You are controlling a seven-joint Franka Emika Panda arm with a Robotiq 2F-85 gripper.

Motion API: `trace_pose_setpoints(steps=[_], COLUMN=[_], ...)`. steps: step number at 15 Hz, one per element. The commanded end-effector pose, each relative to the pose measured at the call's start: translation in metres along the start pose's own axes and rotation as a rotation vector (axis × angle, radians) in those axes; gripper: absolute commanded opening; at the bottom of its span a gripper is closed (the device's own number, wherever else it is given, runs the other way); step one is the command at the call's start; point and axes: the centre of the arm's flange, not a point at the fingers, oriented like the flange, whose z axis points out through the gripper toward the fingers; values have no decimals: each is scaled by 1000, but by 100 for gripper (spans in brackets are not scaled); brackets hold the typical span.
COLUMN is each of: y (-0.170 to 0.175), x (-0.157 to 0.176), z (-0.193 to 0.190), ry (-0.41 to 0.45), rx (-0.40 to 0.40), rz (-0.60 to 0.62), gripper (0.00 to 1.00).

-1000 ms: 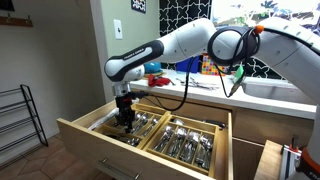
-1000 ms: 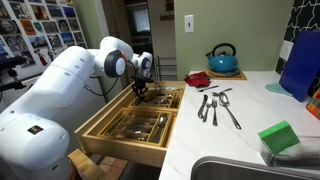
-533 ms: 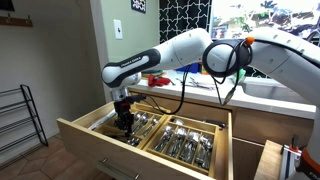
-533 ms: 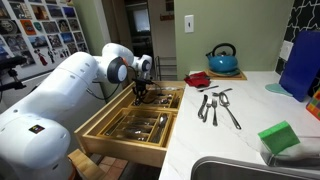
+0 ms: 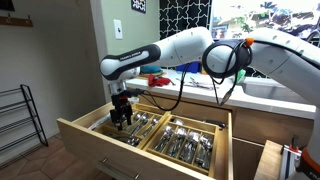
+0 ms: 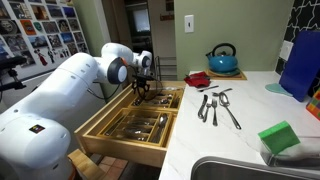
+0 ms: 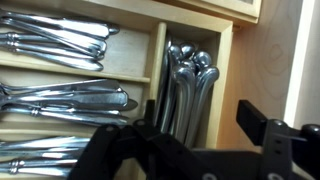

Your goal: Put one butter knife on the front left side of the open drawer

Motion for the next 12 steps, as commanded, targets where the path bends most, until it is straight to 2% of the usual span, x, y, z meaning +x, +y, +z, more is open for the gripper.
trace_pose_setpoints(steps=[1, 4, 8, 10, 12], y=[-13, -8, 24, 43, 56], x=[-41, -83, -149, -180, -213], z=[-60, -114, -170, -190, -205], ry=[10, 38, 97, 114, 94], rx=[3, -37, -110, -110, -98], rz=[17, 43, 63, 69, 52], gripper=[100, 100, 100, 100, 100])
